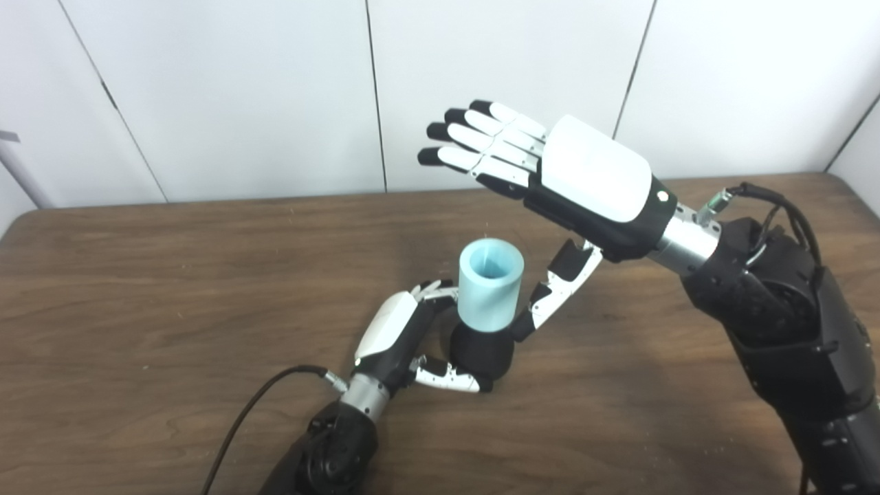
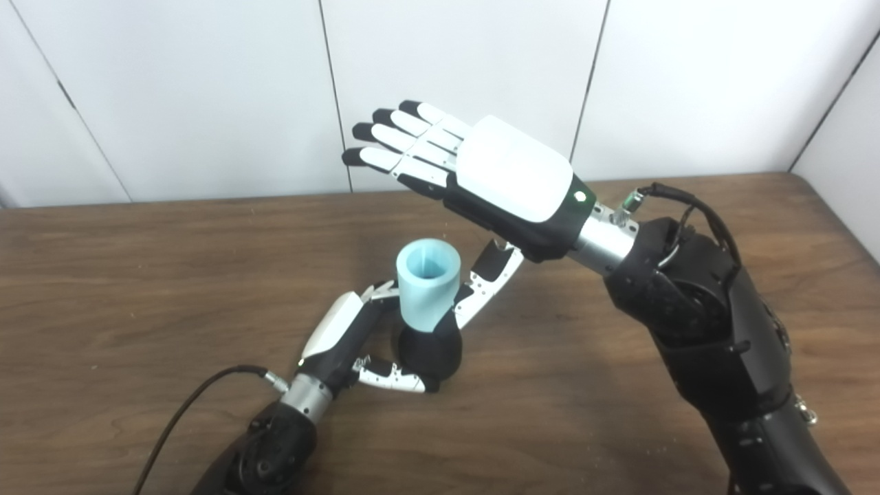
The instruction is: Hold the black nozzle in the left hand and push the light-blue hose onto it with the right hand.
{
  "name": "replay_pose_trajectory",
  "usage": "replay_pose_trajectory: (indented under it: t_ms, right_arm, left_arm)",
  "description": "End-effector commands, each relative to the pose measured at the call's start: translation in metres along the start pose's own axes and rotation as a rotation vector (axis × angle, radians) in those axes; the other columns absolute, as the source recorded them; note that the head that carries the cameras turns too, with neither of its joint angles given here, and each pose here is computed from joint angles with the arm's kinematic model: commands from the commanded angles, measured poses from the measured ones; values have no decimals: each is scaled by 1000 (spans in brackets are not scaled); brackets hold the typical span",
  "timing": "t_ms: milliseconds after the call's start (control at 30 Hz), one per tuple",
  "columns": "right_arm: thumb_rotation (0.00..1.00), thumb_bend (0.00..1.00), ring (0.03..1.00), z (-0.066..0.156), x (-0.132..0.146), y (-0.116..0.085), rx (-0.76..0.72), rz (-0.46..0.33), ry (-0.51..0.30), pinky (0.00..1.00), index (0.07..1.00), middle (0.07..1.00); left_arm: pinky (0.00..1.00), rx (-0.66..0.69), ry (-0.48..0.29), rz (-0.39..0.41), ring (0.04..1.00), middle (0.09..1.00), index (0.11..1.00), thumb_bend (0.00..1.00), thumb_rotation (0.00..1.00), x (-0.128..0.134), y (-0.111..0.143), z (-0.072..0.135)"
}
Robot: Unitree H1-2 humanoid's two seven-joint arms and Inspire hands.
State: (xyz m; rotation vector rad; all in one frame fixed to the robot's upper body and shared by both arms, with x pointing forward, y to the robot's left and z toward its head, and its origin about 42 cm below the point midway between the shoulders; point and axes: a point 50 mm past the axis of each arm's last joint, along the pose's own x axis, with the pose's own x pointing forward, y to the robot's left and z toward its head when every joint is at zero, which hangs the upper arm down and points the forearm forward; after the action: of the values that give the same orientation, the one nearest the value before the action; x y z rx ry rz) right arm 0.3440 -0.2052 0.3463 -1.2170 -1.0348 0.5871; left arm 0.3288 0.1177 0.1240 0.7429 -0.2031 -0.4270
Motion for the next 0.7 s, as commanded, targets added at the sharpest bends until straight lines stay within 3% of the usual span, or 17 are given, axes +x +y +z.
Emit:
replay_pose_trajectory:
  t_ms: [0,200,300,400,667]
  right_arm:
    - [563,1000,1000,-2,-2,-16,-37,14,-50,1000,999,1000]
    - [547,1000,1000,-3,-7,-13,-75,96,-73,1000,1000,1000]
    - [637,1000,1000,-3,-9,-9,-69,139,-80,1000,1000,1000]
    - [662,1000,1000,-2,-12,-2,-11,155,-90,1000,1000,1000]
    - [621,1000,1000,-2,-15,7,90,235,-94,1000,1000,1000]
  left_arm:
    - [1000,42,103,-78,939,805,485,521,73,-16,-15,-23]
    - [1000,42,103,-78,938,805,485,521,73,-16,-14,-22]
    - [1000,42,104,-77,938,805,485,521,73,-16,-14,-22]
    - [1000,41,105,-77,938,805,485,521,73,-16,-14,-22]
    - [1000,41,105,-73,938,805,485,521,73,-16,-13,-22]
